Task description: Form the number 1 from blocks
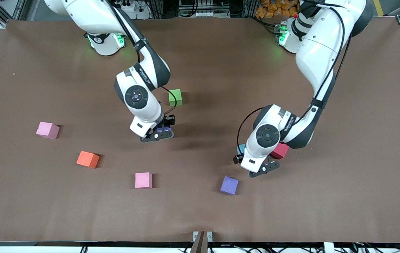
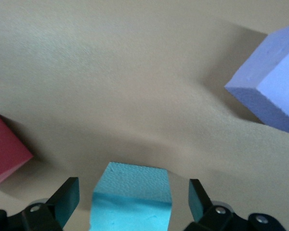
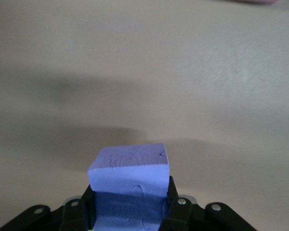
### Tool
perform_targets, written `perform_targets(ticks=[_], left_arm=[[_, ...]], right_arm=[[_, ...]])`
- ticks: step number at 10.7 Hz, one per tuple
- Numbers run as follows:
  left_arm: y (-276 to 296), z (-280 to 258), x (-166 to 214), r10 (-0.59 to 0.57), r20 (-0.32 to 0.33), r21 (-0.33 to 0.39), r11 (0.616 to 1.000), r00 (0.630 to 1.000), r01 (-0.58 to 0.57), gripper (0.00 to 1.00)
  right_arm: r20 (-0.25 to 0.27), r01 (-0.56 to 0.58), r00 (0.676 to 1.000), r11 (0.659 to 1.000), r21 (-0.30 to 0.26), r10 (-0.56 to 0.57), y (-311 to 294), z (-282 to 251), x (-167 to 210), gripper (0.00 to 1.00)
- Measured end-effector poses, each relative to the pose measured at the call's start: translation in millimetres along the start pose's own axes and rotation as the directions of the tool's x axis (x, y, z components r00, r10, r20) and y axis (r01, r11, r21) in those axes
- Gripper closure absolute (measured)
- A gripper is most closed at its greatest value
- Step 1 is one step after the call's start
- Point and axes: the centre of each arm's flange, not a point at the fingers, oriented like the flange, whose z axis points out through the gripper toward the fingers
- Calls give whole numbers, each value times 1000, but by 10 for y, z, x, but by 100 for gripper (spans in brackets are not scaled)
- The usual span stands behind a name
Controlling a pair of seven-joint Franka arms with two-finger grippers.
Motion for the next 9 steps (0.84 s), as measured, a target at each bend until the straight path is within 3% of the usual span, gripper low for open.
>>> perform_targets(ticks=[5,7,8,9], left_arm=[[66,57,-115,18,8,8,1000,1000,-18,1],[74,84,-147,22,13,12,1000,1000,-23,23],[87,83,-161,25,13,12,1000,1000,-25,39],[95,81,-170,27,13,11,1000,1000,-27,41]], right_arm=[[-7,-68,998,998,-6,68,-389,203,-242,44],[-32,-91,995,996,0,91,-433,426,-388,44],[-28,-103,994,995,-4,103,-461,500,-453,44],[-23,-108,994,994,-7,108,-499,525,-494,44]])
